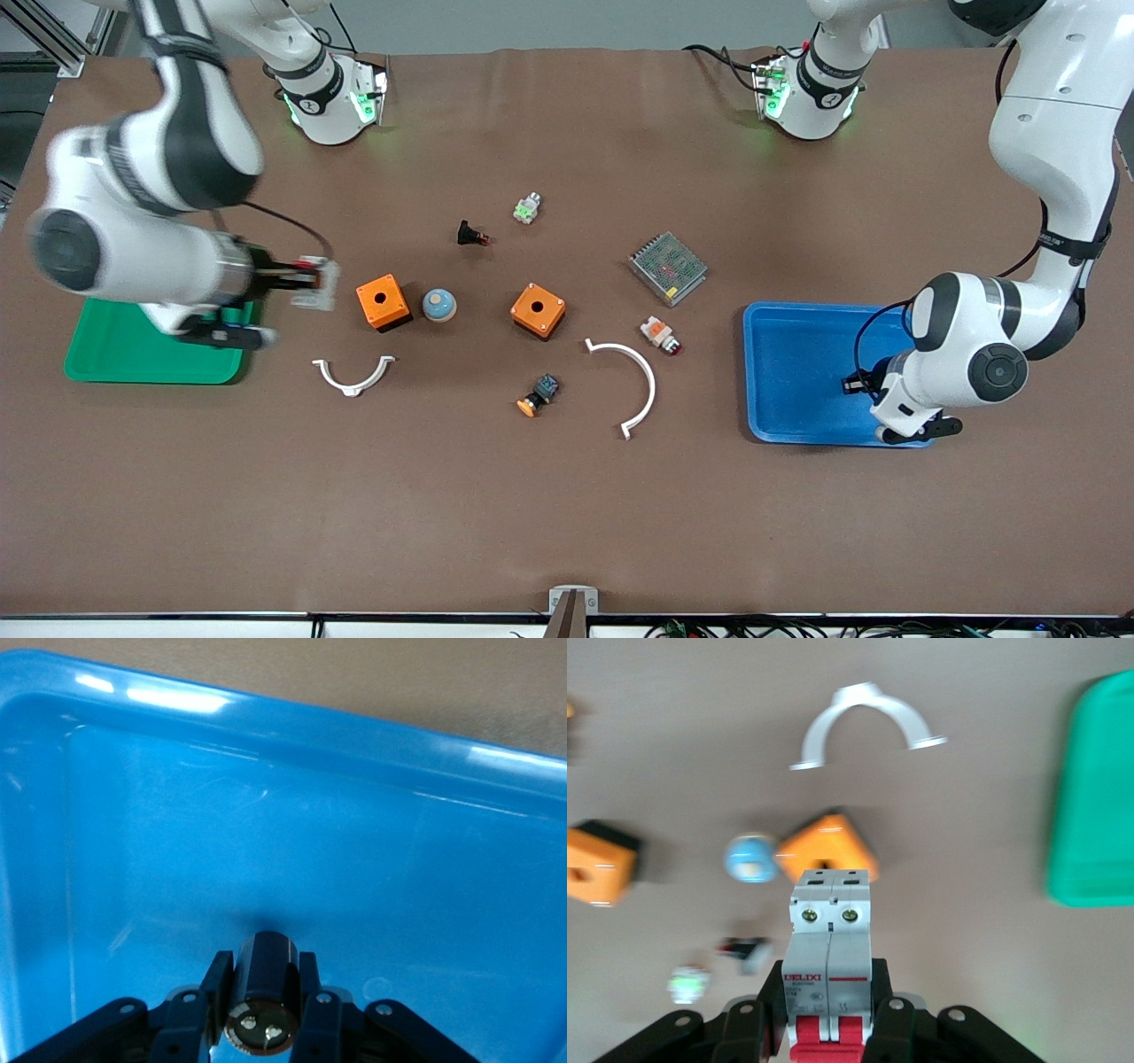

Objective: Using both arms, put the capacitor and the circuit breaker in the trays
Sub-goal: 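Release the capacitor in the blue tray while the right gripper lowers the breaker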

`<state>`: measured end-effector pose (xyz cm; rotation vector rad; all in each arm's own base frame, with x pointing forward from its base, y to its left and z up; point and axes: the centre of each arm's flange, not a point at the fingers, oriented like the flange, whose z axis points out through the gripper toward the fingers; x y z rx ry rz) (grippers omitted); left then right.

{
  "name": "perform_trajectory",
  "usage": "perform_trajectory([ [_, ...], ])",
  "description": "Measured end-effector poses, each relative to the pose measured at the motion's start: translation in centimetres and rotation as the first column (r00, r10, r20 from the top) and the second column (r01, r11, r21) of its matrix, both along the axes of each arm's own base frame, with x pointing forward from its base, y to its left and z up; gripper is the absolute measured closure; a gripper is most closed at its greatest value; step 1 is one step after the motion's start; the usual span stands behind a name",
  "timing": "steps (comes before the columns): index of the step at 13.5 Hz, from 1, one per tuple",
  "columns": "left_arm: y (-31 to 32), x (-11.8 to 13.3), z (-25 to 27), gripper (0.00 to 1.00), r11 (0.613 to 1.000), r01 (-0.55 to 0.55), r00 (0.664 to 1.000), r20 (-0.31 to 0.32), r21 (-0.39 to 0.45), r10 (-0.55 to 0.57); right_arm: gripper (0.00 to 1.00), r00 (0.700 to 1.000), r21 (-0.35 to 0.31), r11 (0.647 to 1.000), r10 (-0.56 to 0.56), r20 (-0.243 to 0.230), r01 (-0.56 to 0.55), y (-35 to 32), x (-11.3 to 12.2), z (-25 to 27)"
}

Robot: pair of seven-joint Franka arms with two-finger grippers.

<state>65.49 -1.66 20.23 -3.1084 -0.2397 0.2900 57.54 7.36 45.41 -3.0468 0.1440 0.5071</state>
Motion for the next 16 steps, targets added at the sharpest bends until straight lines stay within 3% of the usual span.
perform_trajectory([
  [2, -0.3, 0.0, -0.2, 0.66, 1.0, -0.011, 1.0, 0.002, -0.018, 0.011, 0.6, 0.999, -0.029, 0.999, 0.044, 0.007, -0.043, -6.2, -0.1, 0.9],
  [7, -1.4, 0.1, -0.2, 0.66, 1.0, -0.001, 1.0, 0.008, -0.03, 0.001, 0.6, 0.994, 0.001, 0.995, 0.098, 0.049, -0.098, -21.8, -1.2, -1.2],
  [8, -1.6, 0.1, -0.1, 0.61, 1.0, 0.001, 1.0, 0.01, -0.03, 0.0, 0.6, 0.993, 0.004, 0.994, 0.105, 0.057, -0.105, -23.6, -1.3, -2.4],
  [11, -2.0, 1.1, 1.8, 0.31, 0.999, 0.003, 0.999, 0.051, -0.037, -0.001, 0.6, 0.989, -0.004, 0.992, 0.129, 0.068, -0.129, -26.7, -1.8, -7.4],
  [14, -3.0, 2.5, 10.0, 0.01, 1.0, 0.01, 0.988, 0.156, -0.018, -0.007, 0.6, 0.981, -0.026, 0.987, 0.158, 0.115, -0.156, -29.1, -2.7, -11.9],
  [16, -3.1, 2.3, 18.3, 0.0, 1.0, 0.01, 0.972, 0.233, 0.023, -0.015, 0.6, 0.974, -0.048, 0.985, 0.169, 0.152, -0.164, -30.3, -3.4, -13.8],
])
